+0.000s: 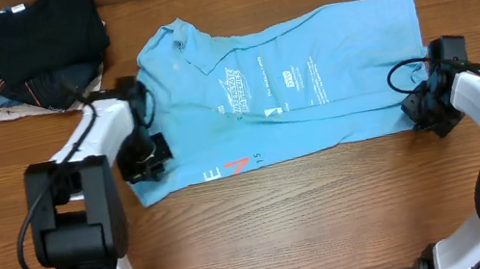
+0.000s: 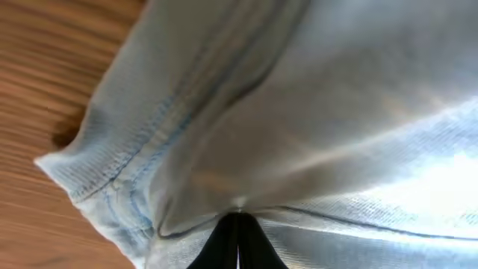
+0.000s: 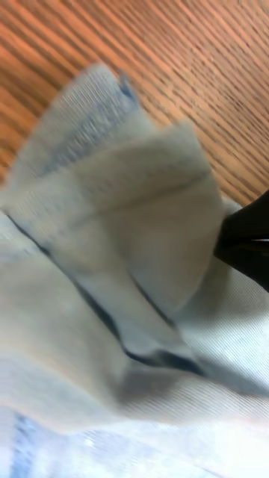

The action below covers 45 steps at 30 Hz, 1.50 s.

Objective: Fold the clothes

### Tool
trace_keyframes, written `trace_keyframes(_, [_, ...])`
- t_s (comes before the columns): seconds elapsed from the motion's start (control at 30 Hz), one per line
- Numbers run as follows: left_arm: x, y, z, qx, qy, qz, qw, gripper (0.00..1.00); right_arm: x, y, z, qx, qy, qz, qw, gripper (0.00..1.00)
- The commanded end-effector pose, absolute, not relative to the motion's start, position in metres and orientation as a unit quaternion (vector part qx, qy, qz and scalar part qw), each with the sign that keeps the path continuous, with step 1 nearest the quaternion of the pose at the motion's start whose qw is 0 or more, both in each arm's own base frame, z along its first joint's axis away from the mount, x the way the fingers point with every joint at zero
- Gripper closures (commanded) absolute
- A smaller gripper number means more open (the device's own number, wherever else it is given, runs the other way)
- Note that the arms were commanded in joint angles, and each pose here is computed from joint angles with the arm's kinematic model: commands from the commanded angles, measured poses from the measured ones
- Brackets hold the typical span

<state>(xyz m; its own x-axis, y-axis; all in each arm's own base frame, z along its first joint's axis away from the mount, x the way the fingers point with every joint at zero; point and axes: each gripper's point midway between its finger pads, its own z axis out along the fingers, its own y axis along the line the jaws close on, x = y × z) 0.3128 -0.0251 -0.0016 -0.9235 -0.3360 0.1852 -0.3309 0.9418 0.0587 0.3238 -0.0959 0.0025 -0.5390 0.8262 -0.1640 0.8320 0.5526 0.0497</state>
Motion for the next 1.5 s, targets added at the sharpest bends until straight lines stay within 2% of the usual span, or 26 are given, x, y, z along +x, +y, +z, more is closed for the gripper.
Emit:
trace_keyframes(0.0, [0.306, 0.009, -0.015, 0.165, -0.978, -0.053, 0.113, 0.95, 0.318, -0.107, 0.000, 0.492, 0.867, -0.024, 0.081, 0.96])
trace_keyframes(0.6, [0.304, 0.046, -0.006, 0.199, -0.962, -0.159, 0.095, 0.96, 0.301, -0.129, 0.003, 0.527, 0.847, -0.031, 0.059, 0.96])
trace_keyframes(0.97, [0.327, 0.045, 0.039, 0.209, -0.962, -0.156, 0.086, 0.93, 0.324, -0.138, 0.068, 0.529, 0.846, -0.030, 0.061, 0.96])
trace_keyframes(1.07, [0.333, 0.043, 0.047, 0.210, -0.963, -0.151, 0.080, 0.94, 0.331, -0.131, 0.081, 0.511, 0.858, -0.009, 0.060, 0.88])
trace_keyframes(1.1, [0.335, 0.042, 0.049, 0.210, -0.963, -0.146, 0.079, 0.93, 0.336, -0.122, 0.082, 0.491, 0.869, 0.014, 0.059, 0.81])
trace_keyframes(1.17, [0.339, 0.035, 0.050, 0.210, -0.966, -0.131, 0.075, 0.93, 0.345, -0.104, 0.084, 0.453, 0.888, 0.063, 0.057, 0.64])
trace_keyframes(1.2, [0.341, 0.029, 0.049, 0.207, -0.968, -0.120, 0.072, 0.91, 0.349, -0.092, 0.085, 0.431, 0.896, 0.090, 0.055, 0.53])
trace_keyframes(1.23, [0.343, 0.022, 0.047, 0.199, -0.972, -0.103, 0.072, 0.89, 0.351, -0.083, 0.086, 0.417, 0.901, 0.109, 0.052, 0.39])
trace_keyframes(1.27, [0.345, 0.014, 0.046, 0.190, -0.975, -0.085, 0.073, 0.86, 0.352, -0.075, 0.087, 0.412, 0.902, 0.120, 0.048, 0.31])
trace_keyframes(1.3, [0.346, 0.007, 0.045, 0.181, -0.978, -0.069, 0.075, 0.79, 0.352, -0.068, 0.087, 0.407, 0.903, 0.129, 0.043, 0.24])
trace_keyframes(1.4, [0.346, -0.011, 0.044, 0.162, -0.983, -0.037, 0.081, 0.52, 0.351, -0.049, 0.087, 0.392, 0.909, 0.141, 0.027, 0.21])
trace_keyframes(1.43, [0.346, -0.014, 0.044, 0.159, -0.983, -0.035, 0.082, 0.47, 0.350, -0.042, 0.087, 0.390, 0.910, 0.141, 0.022, 0.21])
trace_keyframes(1.47, [0.346, -0.016, 0.044, 0.156, -0.984, -0.035, 0.082, 0.47, 0.349, -0.037, 0.087, 0.389, 0.910, 0.141, 0.017, 0.21])
